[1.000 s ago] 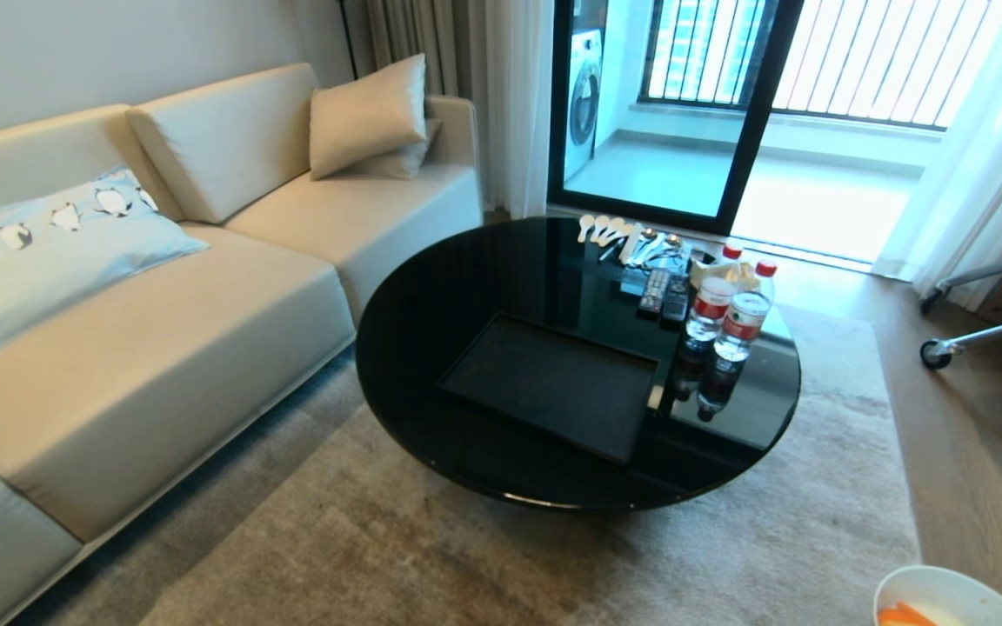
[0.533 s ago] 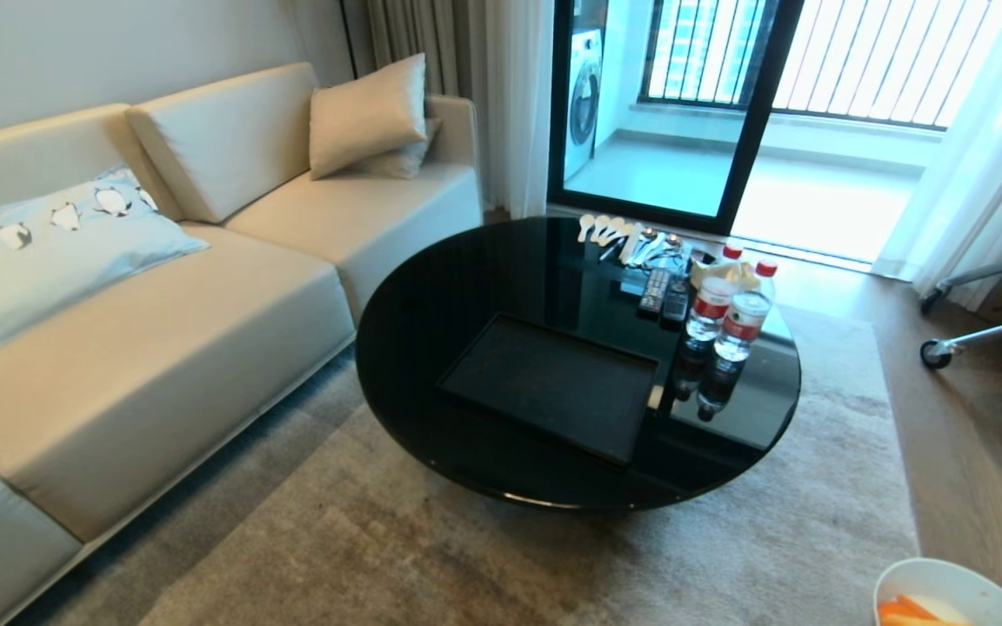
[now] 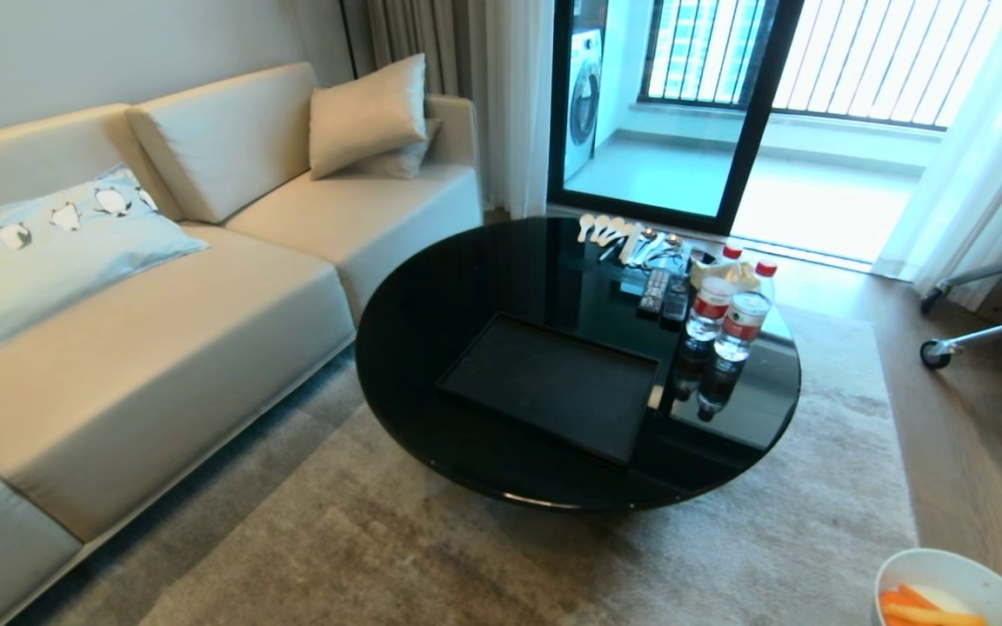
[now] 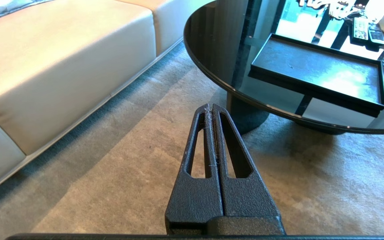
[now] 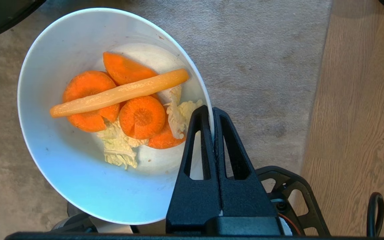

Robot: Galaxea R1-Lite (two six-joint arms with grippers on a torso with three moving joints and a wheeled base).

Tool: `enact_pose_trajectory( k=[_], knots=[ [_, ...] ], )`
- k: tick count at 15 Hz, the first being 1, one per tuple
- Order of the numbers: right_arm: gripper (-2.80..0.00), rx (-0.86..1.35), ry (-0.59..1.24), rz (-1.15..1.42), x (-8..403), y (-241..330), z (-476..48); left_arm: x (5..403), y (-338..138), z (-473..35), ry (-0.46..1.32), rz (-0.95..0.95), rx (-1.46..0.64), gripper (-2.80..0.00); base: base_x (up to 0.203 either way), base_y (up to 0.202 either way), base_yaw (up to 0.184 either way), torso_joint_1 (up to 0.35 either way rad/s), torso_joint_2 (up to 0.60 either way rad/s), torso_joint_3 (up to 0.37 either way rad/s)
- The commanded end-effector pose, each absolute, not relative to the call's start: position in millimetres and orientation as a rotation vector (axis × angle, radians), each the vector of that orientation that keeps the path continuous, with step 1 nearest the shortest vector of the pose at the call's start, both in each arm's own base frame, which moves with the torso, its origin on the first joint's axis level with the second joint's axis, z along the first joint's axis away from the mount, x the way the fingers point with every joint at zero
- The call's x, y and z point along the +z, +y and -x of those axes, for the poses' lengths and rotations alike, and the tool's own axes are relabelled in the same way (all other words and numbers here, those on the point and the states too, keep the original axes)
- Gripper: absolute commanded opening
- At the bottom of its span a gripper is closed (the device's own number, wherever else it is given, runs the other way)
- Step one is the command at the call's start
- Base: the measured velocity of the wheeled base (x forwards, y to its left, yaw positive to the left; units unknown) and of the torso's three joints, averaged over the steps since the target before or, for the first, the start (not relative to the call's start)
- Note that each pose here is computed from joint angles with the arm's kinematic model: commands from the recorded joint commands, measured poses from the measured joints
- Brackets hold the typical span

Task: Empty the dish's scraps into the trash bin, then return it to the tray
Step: Move the bowl over the trash can

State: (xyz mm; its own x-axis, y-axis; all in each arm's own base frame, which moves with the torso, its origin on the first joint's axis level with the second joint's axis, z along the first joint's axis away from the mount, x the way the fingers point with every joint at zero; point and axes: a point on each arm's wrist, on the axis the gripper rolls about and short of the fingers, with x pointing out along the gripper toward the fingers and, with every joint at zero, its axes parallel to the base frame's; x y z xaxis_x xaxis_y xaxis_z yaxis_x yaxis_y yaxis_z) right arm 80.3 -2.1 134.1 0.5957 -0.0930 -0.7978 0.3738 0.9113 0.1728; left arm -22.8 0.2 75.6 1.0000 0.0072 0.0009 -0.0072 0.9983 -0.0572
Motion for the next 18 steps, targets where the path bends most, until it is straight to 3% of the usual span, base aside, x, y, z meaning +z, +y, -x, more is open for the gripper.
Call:
enact_pose_trajectory(
  k=[1,18],
  knots=[
    [-2.80,-0.279,0.892,-0.345,134.9,-2.1,-80.3,75.6,0.2,22.8,-0.002,0.058,0.008,-2.80,0.000,0.000,0.000,0.000,0.00,0.000],
    [-2.80,-0.307,0.880,-0.413,135.8,-1.8,-79.8,75.6,0.2,22.8,-0.002,0.058,0.008,-2.80,0.000,0.000,0.000,0.000,0.00,0.000]
  ],
)
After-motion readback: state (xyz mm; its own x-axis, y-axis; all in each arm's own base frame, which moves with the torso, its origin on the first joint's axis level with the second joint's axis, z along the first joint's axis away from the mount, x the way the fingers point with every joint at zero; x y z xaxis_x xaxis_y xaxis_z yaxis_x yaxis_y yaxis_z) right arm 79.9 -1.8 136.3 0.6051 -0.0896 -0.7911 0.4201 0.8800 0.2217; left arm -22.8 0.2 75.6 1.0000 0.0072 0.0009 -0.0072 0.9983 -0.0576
